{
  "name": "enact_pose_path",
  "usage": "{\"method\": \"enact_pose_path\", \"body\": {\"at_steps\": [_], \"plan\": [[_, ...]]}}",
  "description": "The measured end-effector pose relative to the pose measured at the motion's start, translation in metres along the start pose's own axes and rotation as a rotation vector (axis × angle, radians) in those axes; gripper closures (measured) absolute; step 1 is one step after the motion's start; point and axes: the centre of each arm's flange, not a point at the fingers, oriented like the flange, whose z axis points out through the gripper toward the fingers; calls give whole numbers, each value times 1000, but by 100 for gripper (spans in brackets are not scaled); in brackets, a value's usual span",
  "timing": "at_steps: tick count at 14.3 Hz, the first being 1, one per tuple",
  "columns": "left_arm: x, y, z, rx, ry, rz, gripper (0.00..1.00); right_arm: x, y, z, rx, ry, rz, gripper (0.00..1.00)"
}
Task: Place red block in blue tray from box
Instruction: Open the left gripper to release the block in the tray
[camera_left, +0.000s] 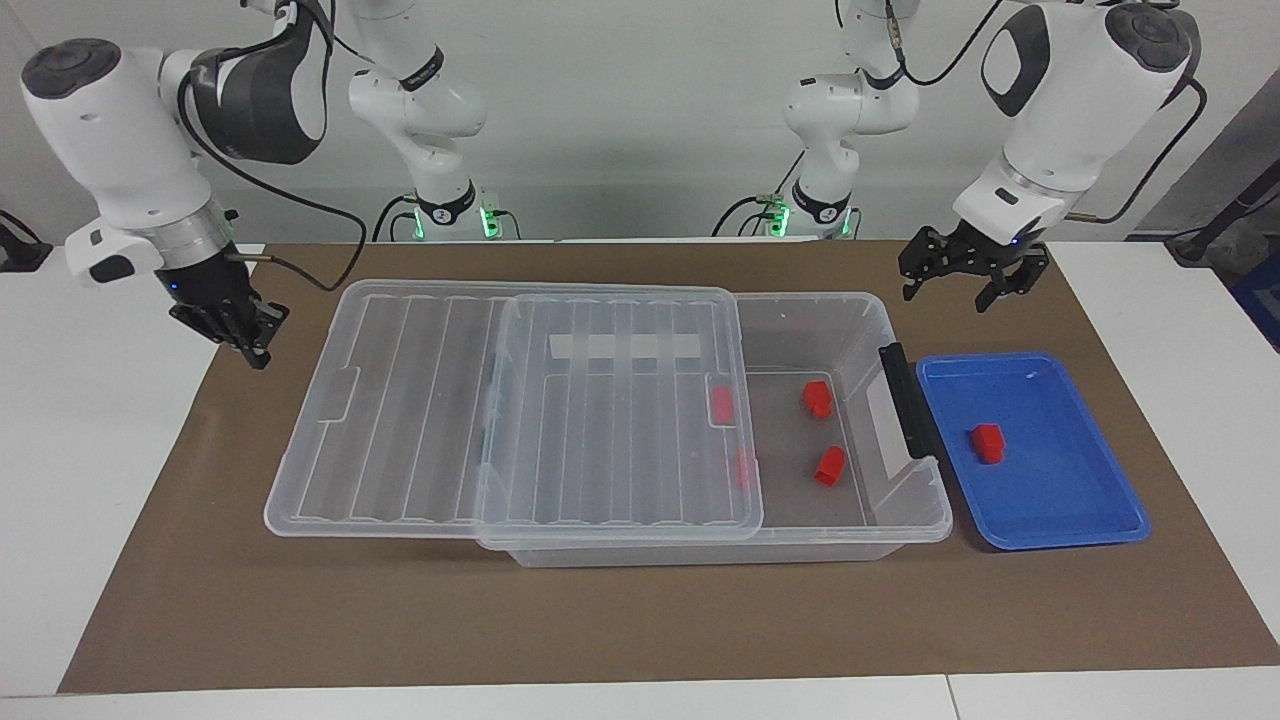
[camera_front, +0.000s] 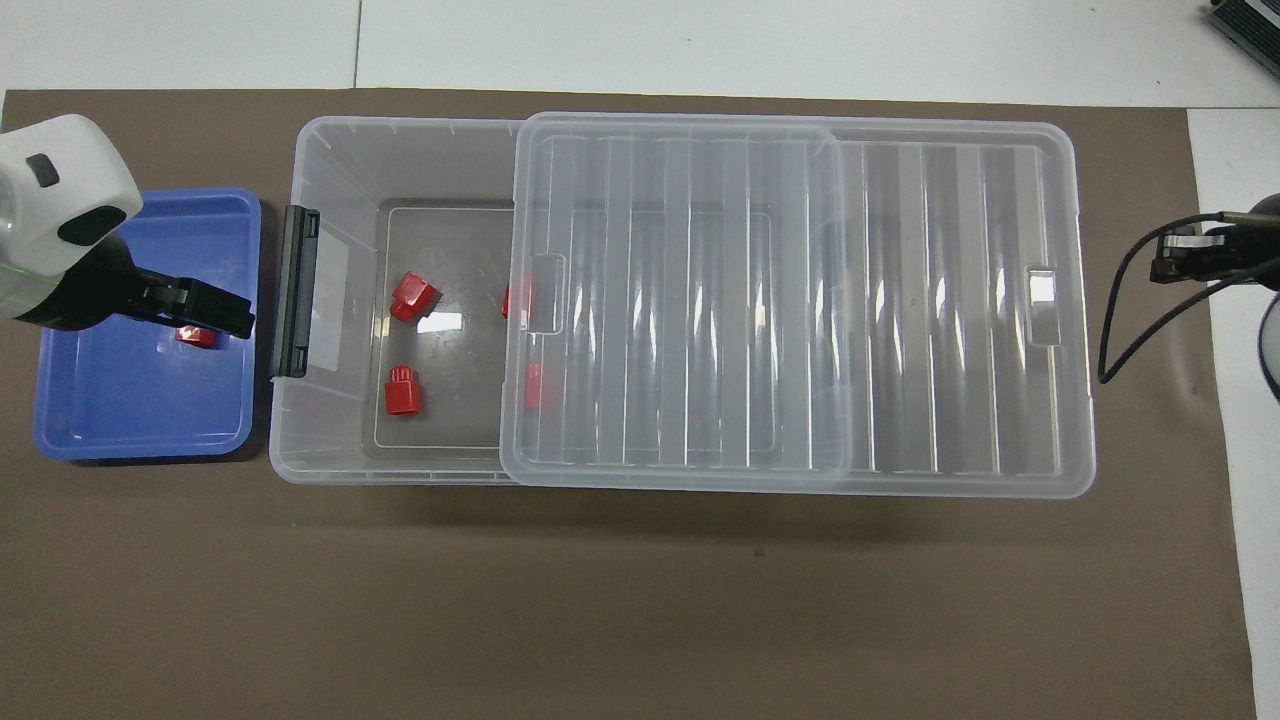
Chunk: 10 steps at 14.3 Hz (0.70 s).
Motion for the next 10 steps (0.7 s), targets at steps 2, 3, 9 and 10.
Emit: {"method": "enact_pose_path", "body": {"at_steps": [2, 3, 9, 10], "plan": [[-1, 0, -2, 1, 4, -1, 0, 8, 2, 22, 4, -1, 3, 99], [-2, -1, -4, 1, 7, -2, 0, 10, 2, 29, 5, -1, 3, 99], [-11, -12, -22, 7, 35, -25, 0, 17, 2, 52, 9, -4, 0, 99], [-13, -14, -24, 7, 37, -29, 0, 18, 1, 56, 10, 2, -5, 99]]}}
